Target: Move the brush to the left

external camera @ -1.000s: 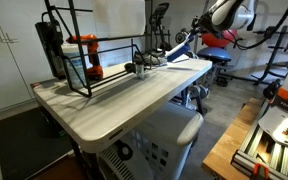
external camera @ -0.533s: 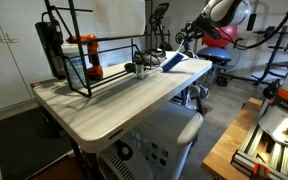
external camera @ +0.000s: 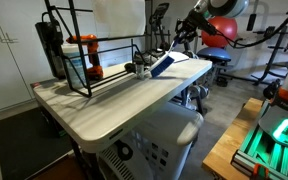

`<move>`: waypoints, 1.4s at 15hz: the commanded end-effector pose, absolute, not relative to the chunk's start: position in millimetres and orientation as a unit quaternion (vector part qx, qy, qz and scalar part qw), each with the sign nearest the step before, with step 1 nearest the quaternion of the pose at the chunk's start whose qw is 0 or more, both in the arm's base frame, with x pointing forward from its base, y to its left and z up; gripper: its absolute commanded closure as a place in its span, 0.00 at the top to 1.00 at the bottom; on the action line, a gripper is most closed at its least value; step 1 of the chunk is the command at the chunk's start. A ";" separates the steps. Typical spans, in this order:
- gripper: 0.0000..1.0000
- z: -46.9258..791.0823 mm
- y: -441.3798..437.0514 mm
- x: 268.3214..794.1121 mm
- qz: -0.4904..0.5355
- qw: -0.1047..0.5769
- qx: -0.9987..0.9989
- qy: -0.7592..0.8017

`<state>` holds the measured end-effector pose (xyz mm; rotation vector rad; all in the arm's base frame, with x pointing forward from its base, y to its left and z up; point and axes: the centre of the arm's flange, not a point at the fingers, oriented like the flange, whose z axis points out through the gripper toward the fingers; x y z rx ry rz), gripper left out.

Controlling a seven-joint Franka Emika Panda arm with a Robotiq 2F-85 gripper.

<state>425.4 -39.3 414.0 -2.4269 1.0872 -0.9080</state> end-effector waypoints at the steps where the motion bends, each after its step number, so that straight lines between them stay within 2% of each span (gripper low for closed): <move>1: 0.32 413.6 -40.5 425.2 -0.318 0.165 -0.851 0.383; 2: 0.08 413.4 -40.9 425.1 -0.318 0.165 -0.851 0.383; 12: 0.08 366.6 -83.2 431.9 -0.271 0.273 -0.822 0.419; 21: 0.08 307.4 -162.2 424.1 -0.231 0.327 -0.802 0.442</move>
